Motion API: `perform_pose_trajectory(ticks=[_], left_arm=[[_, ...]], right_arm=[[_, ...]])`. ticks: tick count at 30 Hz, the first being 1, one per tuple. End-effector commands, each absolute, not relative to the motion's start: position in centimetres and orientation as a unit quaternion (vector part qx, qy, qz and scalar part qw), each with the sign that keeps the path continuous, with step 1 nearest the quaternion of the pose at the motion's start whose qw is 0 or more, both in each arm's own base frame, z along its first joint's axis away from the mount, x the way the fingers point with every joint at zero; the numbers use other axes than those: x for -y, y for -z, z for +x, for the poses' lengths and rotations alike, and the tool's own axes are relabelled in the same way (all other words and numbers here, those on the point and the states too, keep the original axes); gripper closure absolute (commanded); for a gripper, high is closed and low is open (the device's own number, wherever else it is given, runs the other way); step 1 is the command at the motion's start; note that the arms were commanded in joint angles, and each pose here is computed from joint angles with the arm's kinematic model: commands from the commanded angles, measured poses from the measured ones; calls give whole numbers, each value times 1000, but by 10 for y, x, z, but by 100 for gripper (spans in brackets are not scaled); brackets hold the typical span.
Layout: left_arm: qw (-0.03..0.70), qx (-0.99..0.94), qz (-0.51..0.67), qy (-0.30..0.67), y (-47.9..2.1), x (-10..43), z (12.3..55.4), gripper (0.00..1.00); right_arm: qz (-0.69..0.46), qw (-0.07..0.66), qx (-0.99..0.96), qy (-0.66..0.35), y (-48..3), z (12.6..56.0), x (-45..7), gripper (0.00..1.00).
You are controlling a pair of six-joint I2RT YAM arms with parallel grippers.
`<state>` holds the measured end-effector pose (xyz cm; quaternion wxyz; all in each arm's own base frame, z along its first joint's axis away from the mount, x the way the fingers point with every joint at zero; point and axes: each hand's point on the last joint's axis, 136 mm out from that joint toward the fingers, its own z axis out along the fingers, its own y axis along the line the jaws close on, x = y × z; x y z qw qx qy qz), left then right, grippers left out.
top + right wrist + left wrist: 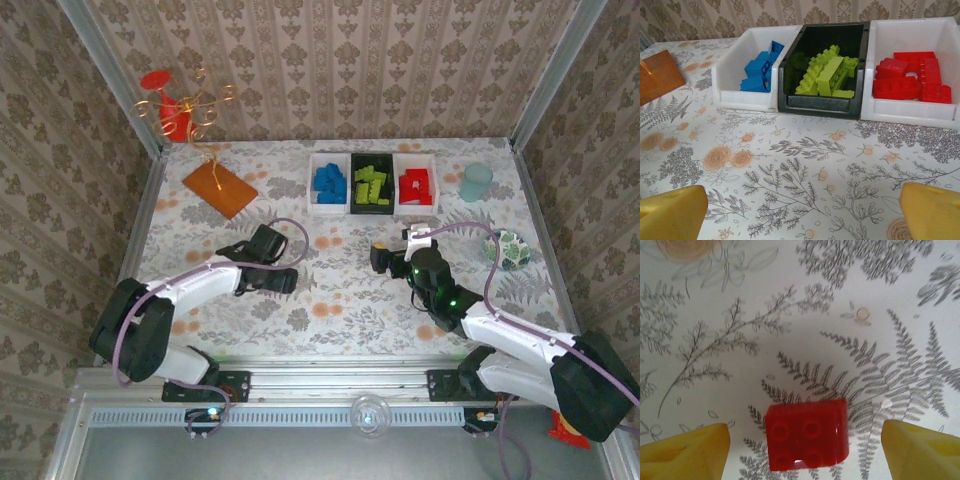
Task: Sort the legos into containers by color
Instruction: Pick up the lego from the center of the table.
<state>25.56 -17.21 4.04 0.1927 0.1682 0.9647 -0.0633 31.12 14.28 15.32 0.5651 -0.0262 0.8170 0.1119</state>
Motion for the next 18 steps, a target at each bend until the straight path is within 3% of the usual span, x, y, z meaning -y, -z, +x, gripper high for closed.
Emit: perform_pose_trajectory(ticks=[1, 10, 18], left_arm=[[166, -972, 158, 51, -29, 170, 253, 21], [144, -975, 168, 30, -16, 177, 255, 40], [222, -957, 174, 67, -57, 212, 272, 56]], right_arm=[[-17, 575, -808, -129, -168, 316, -148, 0], [-15, 579, -805, -127, -172, 315, -145, 0], [-13, 581, -805, -124, -173, 315, -144, 0]])
